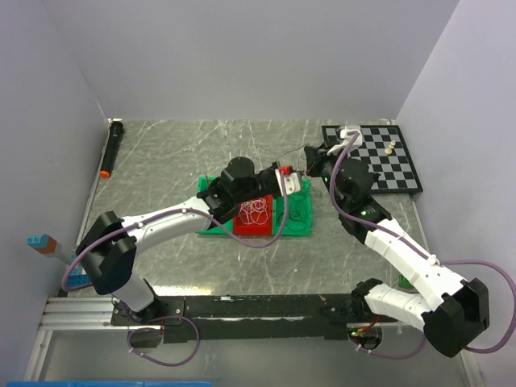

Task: Untangle the cables

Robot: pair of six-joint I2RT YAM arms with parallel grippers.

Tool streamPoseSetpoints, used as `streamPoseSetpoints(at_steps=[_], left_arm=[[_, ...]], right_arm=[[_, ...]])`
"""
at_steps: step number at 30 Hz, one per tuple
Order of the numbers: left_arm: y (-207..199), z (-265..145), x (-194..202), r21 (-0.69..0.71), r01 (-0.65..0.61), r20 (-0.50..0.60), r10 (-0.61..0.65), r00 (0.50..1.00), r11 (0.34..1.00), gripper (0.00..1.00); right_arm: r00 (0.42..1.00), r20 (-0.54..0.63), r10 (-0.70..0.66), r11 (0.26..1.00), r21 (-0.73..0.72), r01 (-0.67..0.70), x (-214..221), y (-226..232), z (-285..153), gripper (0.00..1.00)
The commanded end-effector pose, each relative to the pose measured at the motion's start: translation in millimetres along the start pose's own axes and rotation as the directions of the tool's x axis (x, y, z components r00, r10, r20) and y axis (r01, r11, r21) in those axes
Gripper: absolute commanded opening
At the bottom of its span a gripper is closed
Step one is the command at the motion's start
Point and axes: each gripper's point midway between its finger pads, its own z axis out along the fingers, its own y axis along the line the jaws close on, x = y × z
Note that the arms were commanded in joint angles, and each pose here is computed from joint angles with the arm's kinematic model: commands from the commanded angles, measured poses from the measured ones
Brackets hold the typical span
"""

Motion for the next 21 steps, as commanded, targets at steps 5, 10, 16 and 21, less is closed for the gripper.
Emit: streamPoseSetpoints(at_steps=[5, 10, 16, 21], left_arm=[[-26.9, -22.0, 28.4, 0.046, -0.037, -0.027, 0.038, 0.999, 0.998, 0.01], [-36.6, -22.6, 32.0, 0.063, -0.039, -0.019, 0.04, 0.999, 0.997, 0.01], [-51.9, -19.3, 36.4, 0.102, -0.065, -0.01, 0.066, 0.998, 0.993, 0.03], [-56.8, -15.1, 37.1, 0.124, -0.088, -0.014, 0.091, 0.996, 0.988, 0.16]], right_arm=[[0.986, -0.046, 0.158, 0.988, 0.009, -0.157, 35.7, -4.0, -1.9, 0.0], [0.961, -0.155, 0.23, 0.973, 0.054, -0.224, 82.3, -12.6, -0.3, 0.0], [0.927, -0.275, 0.254, 0.944, 0.279, -0.175, 144.9, -54.3, -12.0, 0.0], [0.915, -0.336, 0.222, 0.924, 0.373, -0.087, 167.2, -75.3, -17.6, 0.0]])
